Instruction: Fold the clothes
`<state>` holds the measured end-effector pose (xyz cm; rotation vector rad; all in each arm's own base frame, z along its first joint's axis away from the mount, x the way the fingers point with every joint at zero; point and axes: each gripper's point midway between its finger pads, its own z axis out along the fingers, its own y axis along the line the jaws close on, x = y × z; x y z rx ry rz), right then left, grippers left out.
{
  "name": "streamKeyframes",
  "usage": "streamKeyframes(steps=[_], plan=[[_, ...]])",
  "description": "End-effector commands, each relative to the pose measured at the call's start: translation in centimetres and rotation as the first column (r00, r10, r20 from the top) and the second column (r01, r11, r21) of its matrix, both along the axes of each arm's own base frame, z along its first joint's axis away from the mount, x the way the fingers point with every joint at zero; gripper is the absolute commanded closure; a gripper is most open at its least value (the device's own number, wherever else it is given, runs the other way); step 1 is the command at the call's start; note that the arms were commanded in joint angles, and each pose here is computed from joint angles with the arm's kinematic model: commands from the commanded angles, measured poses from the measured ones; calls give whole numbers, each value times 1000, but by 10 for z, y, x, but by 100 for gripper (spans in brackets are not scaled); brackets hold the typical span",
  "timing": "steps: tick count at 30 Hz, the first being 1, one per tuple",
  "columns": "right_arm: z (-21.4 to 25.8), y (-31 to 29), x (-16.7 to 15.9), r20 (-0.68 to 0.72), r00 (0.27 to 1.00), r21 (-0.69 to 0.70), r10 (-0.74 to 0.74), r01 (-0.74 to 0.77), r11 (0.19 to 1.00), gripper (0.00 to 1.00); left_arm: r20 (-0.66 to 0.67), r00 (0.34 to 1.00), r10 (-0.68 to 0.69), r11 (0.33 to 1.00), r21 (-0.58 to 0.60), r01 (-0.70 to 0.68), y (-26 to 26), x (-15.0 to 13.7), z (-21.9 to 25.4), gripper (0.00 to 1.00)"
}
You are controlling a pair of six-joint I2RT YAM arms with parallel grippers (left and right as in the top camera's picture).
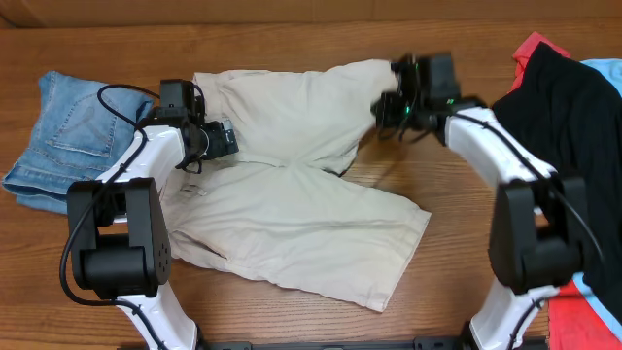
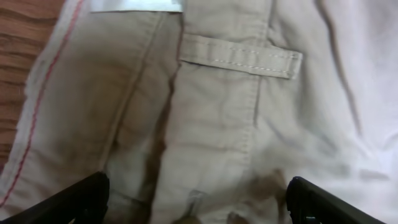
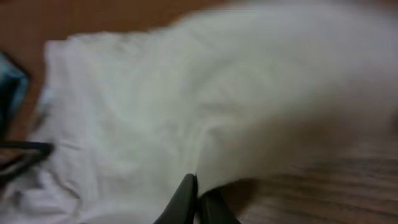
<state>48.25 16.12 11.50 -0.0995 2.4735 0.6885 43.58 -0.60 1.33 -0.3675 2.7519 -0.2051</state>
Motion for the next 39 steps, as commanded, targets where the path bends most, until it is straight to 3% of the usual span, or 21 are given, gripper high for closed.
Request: streamKeyframes(steps=[1, 3, 5, 6, 8, 9, 15, 22, 31, 39], plan=[[82, 26, 7, 160, 986, 12, 40, -42, 999, 96, 0, 1000, -5, 1000, 16, 5, 4, 2, 0, 6], [87, 46, 2, 192, 976, -5, 100, -101, 995, 95, -4, 1000, -5, 1000, 16, 5, 4, 1, -1, 6], [88, 70, -6, 231, 954, -44, 189, -184, 982, 88, -9, 1000, -5, 1000, 16, 5, 4, 0, -1, 6], [86, 81, -11, 246, 940, -68, 236, -226, 972, 80, -12, 1000, -5, 1000, 16, 5, 4, -1, -1, 6], [80, 93, -17, 258, 920, -122, 294, -271, 955, 45, -16, 1000, -5, 1000, 16, 5, 4, -2, -2, 6], [76, 92, -16, 253, 926, -156, 281, -247, 956, 42, -17, 1000, -5, 1000, 15, 5, 4, -2, -2, 6], [53, 38, -4, 186, 977, -339, 101, -33, 940, 41, -26, 1000, -5, 1000, 15, 5, 4, -4, -3, 6], [26, -46, -2, 28, 963, -314, -268, 263, 912, 41, -25, 1000, -5, 1000, 15, 5, 4, -4, -3, 6], [-48, -51, -24, -171, 964, -253, -205, 158, 955, 46, -27, 1000, -4, 1000, 15, 4, 4, -5, -3, 6], [-110, -14, -25, -249, 965, -171, -83, 40, 984, 43, -32, 999, -5, 1000, 14, 5, 4, -6, -3, 6]])
